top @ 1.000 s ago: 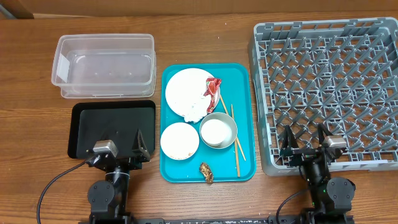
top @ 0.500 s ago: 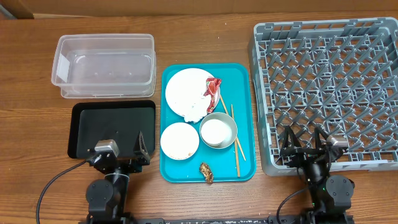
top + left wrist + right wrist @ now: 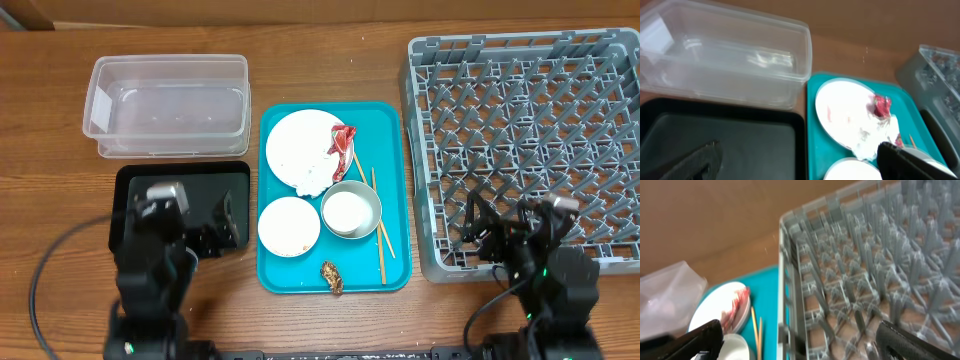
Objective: Sort waste into correct bins and load items into the dishwasher
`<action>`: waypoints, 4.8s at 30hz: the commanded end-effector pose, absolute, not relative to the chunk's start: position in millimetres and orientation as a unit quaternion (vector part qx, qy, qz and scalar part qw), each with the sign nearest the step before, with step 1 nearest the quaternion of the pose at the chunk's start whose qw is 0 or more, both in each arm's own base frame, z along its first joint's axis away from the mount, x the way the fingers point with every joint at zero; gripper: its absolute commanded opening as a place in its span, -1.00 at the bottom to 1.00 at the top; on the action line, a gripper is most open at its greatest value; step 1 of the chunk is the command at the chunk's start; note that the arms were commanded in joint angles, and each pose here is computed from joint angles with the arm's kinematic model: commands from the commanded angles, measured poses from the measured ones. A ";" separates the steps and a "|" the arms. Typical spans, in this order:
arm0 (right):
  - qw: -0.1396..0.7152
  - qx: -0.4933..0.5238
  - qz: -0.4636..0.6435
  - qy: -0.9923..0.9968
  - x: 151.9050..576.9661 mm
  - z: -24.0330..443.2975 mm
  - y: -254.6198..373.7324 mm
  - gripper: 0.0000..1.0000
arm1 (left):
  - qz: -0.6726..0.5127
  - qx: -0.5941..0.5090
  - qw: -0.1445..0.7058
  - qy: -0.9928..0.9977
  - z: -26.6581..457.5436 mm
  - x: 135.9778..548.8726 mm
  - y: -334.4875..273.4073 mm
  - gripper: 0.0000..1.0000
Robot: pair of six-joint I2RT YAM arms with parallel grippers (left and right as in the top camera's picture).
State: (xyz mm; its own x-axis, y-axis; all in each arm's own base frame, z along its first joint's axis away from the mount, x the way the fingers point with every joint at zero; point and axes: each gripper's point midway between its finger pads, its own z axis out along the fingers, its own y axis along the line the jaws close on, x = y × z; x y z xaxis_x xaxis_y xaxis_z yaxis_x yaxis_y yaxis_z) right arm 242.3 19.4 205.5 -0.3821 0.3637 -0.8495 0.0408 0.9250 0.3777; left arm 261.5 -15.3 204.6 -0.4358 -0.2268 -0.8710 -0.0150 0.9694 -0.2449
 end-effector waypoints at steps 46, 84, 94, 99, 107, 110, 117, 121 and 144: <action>0.341 0.153 0.110 0.921 266.2 207.7 17.8 1.00 | -0.184 0.138 0.346 0.910 168.5 396.1 -207.5 0.83; 0.335 0.153 0.109 0.923 264.2 205.2 17.7 1.00 | -0.145 0.080 0.348 0.923 194.1 421.2 -156.8 -0.92; 0.335 0.153 0.109 0.923 264.3 205.3 17.7 1.00 | -0.027 -0.058 0.405 0.912 219.6 445.9 -28.7 -0.85; 0.335 0.153 0.109 0.923 264.3 205.3 17.7 1.00 | -0.013 -0.089 0.423 0.902 225.3 454.5 1.3 -0.64; 0.335 0.153 0.109 0.923 264.3 205.3 17.8 1.00 | -0.021 -0.089 0.412 0.907 213.6 458.6 1.6 0.11; 0.335 0.153 0.109 0.923 264.2 205.3 17.8 1.00 | -0.044 -0.080 0.398 0.913 206.1 457.4 -7.5 0.15; 0.334 0.153 0.109 0.924 264.5 204.7 17.7 1.00 | -0.149 -0.027 0.361 0.920 198.0 446.7 -55.9 0.15; 0.329 0.154 0.108 0.925 265.4 202.1 17.8 1.00 | -0.155 -0.001 0.333 0.930 188.2 434.7 -82.6 0.18; 0.309 0.156 0.105 0.932 265.0 192.9 17.8 1.00 | -0.124 0.090 0.139 0.978 26.6 401.3 -173.0 0.15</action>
State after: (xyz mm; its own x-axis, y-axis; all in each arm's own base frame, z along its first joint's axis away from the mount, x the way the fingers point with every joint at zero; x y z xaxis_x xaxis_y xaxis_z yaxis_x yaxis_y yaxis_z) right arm 259.3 19.8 179.3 -0.7819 0.3598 -0.5091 0.2358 0.9267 0.2927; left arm 401.8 -171.9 36.6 -0.9409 0.1331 -0.3114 0.2101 0.9506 -0.2285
